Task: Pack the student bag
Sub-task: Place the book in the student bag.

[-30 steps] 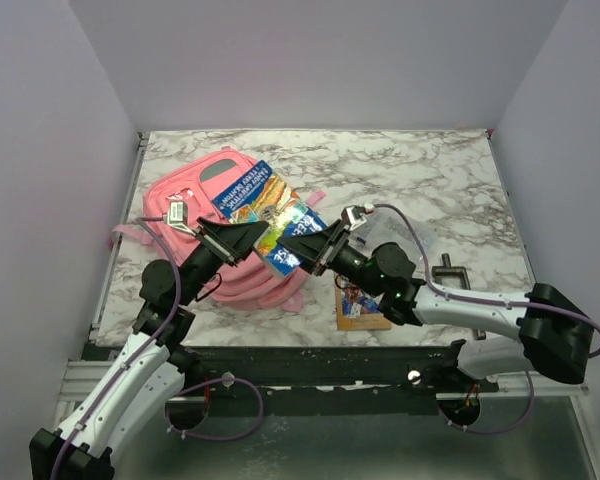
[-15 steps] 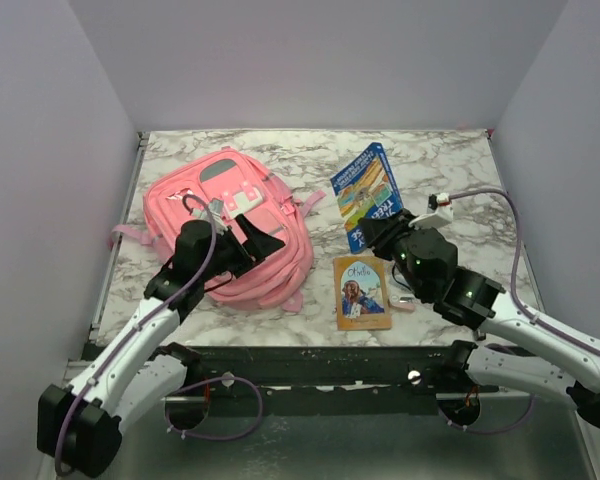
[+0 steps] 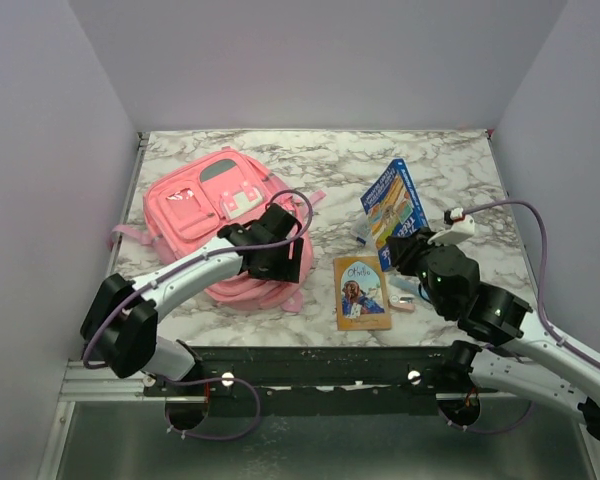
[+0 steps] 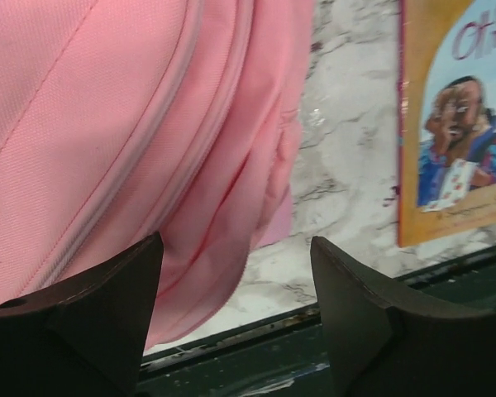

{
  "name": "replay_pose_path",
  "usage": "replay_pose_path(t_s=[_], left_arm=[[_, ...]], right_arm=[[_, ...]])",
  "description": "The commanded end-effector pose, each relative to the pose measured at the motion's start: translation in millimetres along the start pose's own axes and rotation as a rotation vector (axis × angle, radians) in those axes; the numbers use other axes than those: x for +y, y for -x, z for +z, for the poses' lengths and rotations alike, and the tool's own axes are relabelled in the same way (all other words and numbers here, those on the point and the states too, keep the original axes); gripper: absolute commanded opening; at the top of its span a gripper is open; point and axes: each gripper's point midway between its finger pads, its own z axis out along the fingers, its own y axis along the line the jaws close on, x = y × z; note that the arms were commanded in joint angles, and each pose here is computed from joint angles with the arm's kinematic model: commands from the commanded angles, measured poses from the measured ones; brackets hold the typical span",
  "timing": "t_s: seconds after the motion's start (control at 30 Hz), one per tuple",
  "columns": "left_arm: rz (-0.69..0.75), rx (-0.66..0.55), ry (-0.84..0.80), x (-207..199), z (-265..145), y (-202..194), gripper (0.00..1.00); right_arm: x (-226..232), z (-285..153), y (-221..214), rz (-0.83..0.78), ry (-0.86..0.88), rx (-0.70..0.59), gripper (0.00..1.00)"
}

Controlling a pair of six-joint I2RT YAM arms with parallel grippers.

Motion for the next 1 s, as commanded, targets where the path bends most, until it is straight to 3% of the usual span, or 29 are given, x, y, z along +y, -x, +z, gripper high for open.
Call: replay_pose_path(t_s=[0.0, 0.13, 0.2, 0.37, 0.47, 0.63, 0.97], left_arm=[[0.143, 0.079, 0.243, 35, -2, -14, 0.73], [0.175, 0.091, 0.321, 46, 2, -13, 0.62], [0.179, 0.104, 0.332, 47, 2, -13, 0.51], [0.183, 0.073, 0.349, 48, -2, -6, 0.15], [0.171, 0.010, 0.328, 41, -18, 8, 0.05], [0.146, -0.162, 0.290, 29, -52, 42, 0.00], [0.085, -0.316, 0.170, 6, -89, 66, 0.00]], right_arm=[[1, -7, 10, 0.002, 0.025, -0.012, 0.01], [-1, -10, 13, -0.012, 0.028, -0.021, 0.01], [-3, -12, 15, -0.001, 0.025, -0.029, 0.01], [5, -10, 1, 0.009, 0.081, 0.008, 0.01], [20, -10, -7, 0.055, 0.131, 0.052, 0.01], [65, -7, -29, 0.058, 0.300, 0.174, 0.01], [123, -18, -65, 0.060, 0.523, 0.418, 0.01]])
